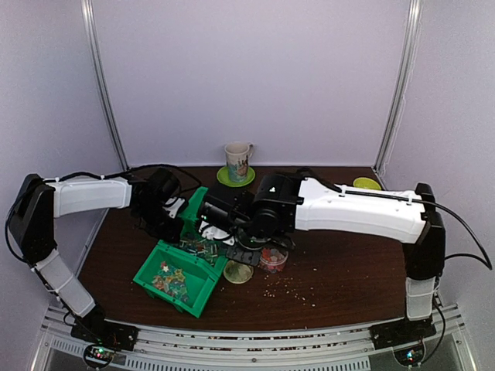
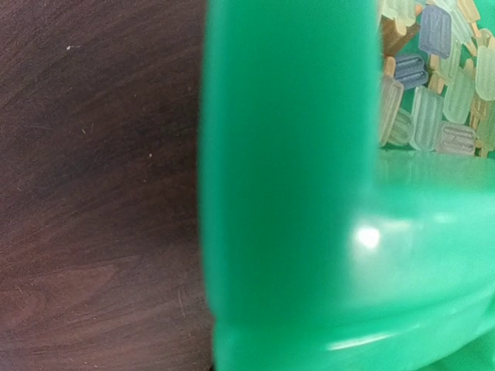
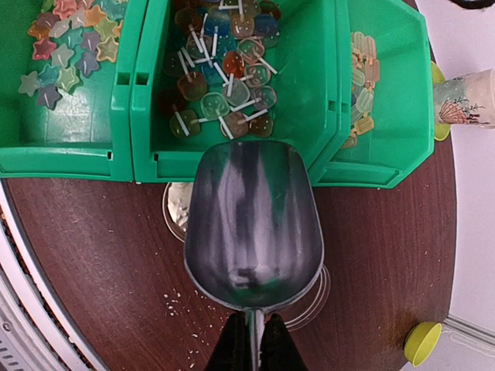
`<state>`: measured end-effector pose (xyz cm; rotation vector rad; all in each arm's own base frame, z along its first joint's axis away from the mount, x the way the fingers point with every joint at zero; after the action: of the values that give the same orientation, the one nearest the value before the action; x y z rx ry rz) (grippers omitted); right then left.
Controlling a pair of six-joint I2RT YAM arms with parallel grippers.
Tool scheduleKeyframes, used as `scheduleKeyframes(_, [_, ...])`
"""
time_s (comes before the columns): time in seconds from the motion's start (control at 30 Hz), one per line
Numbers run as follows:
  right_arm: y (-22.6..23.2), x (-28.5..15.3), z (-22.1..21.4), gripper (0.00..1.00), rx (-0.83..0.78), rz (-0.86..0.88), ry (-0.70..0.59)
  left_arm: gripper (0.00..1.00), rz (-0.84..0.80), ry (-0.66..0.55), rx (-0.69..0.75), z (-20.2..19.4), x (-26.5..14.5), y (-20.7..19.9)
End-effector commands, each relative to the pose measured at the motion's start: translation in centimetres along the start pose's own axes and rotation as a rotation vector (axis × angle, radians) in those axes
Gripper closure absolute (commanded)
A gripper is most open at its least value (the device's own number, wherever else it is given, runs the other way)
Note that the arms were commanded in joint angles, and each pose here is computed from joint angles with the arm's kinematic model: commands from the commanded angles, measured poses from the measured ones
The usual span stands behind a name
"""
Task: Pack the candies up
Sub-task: Scoop the fake candies from the plate.
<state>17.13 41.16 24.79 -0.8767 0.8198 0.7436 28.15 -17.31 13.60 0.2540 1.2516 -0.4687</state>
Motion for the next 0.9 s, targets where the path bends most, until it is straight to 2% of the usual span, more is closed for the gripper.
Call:
scheduleKeyframes(0.0, [-0.1,0.6,-0.2,1.00,-0.053,-0.056,0.068,1.00,-0.037,-0.168,0.038,2.8,-2.9,-1.1])
scheduleKeyframes(0.37, [1.7,4.2,1.0,1.00,-0.127,-0.023,0.141,1.00,-0.070,-0.239,0.068,3.3,-4.0,-2.0])
scheduleKeyframes(0.73, [3.3,7.1,2.7,1.00,-0.092,0.110,0.052,1.00,-0.126,-0.296,0.085,3.6,-4.8,-2.7])
scheduleKeyframes(0.87, [3.2,8.5,2.5,1.00,-0.029,0.090,0.035,1.00,-0.131,-0.297,0.087,3.5,-4.8,-2.7])
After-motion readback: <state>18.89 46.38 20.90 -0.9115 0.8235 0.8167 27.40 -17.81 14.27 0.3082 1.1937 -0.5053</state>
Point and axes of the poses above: each gripper's point midway between its finger pads, its own x axis out along the fingers, its own y axis along the line the jaws close on, z = x × y, the point moved 7 cm from there along -x, back along the fingers, and after that the axes turned 8 degrees about x, right-handed, at the moved point
